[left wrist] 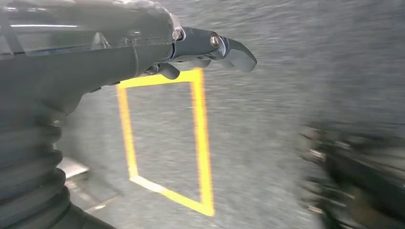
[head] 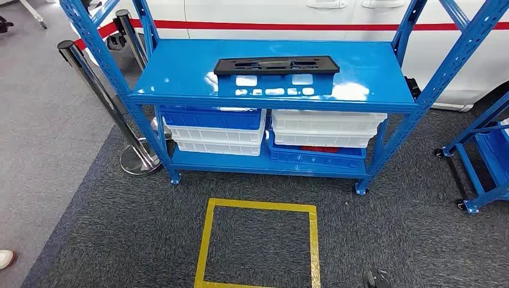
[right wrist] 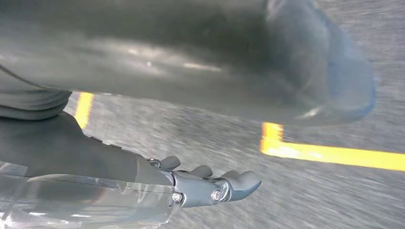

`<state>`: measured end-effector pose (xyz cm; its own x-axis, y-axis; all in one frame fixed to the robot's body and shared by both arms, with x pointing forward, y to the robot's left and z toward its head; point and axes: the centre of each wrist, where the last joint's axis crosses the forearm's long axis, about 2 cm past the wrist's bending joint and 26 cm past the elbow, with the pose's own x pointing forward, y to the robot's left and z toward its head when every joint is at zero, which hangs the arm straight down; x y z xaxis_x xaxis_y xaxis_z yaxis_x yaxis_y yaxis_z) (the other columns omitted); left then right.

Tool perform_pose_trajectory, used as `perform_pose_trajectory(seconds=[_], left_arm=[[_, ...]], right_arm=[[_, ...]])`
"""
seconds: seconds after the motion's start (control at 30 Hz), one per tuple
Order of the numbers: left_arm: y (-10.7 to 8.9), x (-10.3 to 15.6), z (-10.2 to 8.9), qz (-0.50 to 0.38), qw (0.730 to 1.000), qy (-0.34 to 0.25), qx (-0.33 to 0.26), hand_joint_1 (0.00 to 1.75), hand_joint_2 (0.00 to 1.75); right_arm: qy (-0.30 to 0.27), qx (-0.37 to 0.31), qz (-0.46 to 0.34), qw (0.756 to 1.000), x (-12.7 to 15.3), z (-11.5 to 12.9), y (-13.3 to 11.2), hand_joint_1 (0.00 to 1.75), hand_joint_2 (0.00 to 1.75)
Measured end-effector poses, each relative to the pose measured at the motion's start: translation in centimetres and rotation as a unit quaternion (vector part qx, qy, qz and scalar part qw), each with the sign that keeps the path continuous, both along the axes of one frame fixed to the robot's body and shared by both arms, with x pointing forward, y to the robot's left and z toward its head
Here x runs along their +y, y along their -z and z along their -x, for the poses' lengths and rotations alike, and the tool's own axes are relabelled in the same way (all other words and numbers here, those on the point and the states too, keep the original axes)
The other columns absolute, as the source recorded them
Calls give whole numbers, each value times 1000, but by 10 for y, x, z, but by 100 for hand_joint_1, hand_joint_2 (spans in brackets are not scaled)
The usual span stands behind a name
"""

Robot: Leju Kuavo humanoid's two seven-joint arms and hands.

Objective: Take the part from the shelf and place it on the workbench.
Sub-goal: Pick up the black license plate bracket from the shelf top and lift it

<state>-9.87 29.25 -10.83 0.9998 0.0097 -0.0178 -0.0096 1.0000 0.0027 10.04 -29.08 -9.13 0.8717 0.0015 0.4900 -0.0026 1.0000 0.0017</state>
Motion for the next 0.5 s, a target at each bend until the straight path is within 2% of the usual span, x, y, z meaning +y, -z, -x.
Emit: perform_pose_trajectory(seconds=[0.03, 0.07, 0.1, 0.2, 0.3, 0.37, 0.43, 0.5], left_arm=[[1, 0, -10, 0, 1000, 0, -13, 0, 116], [2, 0, -21, 0, 1000, 0, -26, 0, 131], [4, 0, -42, 0, 999, 0, -53, 0, 175], [2, -1, -112, 0, 990, 0, -143, 0, 175], [-11, -1, -182, 0, 972, 0, -236, 0, 175], [-21, 0, -216, -1, 960, 0, -281, 0, 175], [-28, 1, -234, -6, 953, 3, -304, 0, 175], [-30, 3, -240, -15, 950, 8, -311, 0, 175]], right_arm=[[0, 13, 0, 1000, 0, 10, 3, 0, 0], [0, 27, 0, 1000, 0, 20, 6, 0, 0], [0, 54, -1, 999, 1, 40, 10, 0, 44], [-1, 145, -1, 989, 1, 111, 20, 0, 175], [-1, 237, -1, 972, 1, 181, 19, 0, 175], [-2, 282, 1, 959, 0, 215, 15, 0, 175], [-4, 305, 5, 952, -1, 232, 11, 0, 175], [-8, 313, 10, 950, -2, 236, 11, 0, 175]])
